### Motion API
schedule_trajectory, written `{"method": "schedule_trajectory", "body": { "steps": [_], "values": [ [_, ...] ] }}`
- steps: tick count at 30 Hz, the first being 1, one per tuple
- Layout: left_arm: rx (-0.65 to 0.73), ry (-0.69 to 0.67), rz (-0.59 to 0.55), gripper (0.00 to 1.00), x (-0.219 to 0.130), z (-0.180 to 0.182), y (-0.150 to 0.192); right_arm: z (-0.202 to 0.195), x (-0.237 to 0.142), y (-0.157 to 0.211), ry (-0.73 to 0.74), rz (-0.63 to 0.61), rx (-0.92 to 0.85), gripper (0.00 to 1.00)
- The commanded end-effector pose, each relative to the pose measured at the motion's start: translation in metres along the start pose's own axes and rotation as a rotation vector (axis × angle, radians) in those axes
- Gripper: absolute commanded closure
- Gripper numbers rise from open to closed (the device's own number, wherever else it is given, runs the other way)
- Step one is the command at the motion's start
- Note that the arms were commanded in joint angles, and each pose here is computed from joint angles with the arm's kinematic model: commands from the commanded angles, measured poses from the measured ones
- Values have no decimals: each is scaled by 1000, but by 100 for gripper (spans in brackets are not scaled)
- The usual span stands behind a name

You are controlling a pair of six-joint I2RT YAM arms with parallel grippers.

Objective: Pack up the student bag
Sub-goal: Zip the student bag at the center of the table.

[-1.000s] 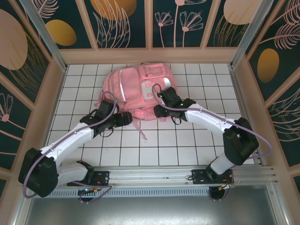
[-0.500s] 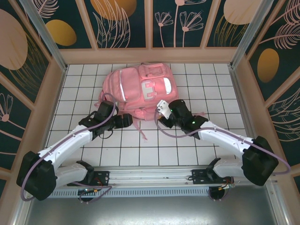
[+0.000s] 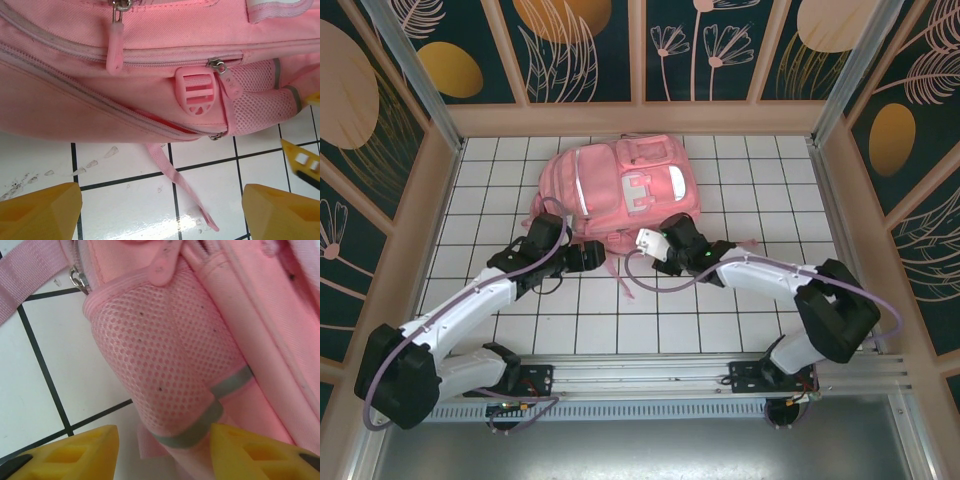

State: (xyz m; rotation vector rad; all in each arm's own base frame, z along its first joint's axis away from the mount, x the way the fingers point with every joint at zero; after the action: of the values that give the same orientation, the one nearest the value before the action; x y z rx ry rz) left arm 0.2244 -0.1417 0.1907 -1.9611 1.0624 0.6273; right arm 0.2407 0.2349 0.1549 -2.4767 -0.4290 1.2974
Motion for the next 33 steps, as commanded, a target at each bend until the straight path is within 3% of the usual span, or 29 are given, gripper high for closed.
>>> {"method": "schedule_trajectory", "body": {
  "steps": [1, 4, 5, 6, 7, 8, 15, 21, 33],
  "values": [
    [26, 22, -12, 16, -4, -1, 2, -8, 13, -10, 45, -1, -59, 50],
    [28, 25, -28, 16, -8, -1, 1, -8, 25, -8, 80, 20, -67, 53],
    [28, 22, -34, 16, -9, -1, 0, -9, 28, -6, 97, 30, -68, 61],
    [29, 20, -38, 17, -10, -1, 0, -11, 31, -6, 113, 40, -65, 73],
    [28, 15, -41, 16, -10, 0, 0, -13, 33, -4, 129, 53, -54, 91],
    [27, 11, -40, 16, -10, 1, 1, -16, 33, -4, 140, 57, -39, 100],
    [63, 89, -15, 18, -13, -7, 2, -35, -9, -15, 91, -119, 96, 100],
    [126, 75, 19, 30, -7, -24, -1, -61, -46, -17, 33, -307, 272, 100],
    [95, 148, 45, 56, 14, -56, -8, -66, -61, -17, -75, -437, 417, 100]
  ]
}}
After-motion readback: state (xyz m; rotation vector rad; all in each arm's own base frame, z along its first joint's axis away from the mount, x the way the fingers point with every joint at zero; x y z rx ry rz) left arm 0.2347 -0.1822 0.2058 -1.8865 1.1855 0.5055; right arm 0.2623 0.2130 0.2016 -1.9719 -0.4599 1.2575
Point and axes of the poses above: each hand's point on the last joint's axis, 136 mm out from that joint toward the fingers, its own x axis out along the fingers, its own z axis along the line the jaws close on, y = z × x, the point moved 9 cm from there along -x, back along the fingers, and after that the axes turned 11 degrees about -x, right-handed, at the moved point
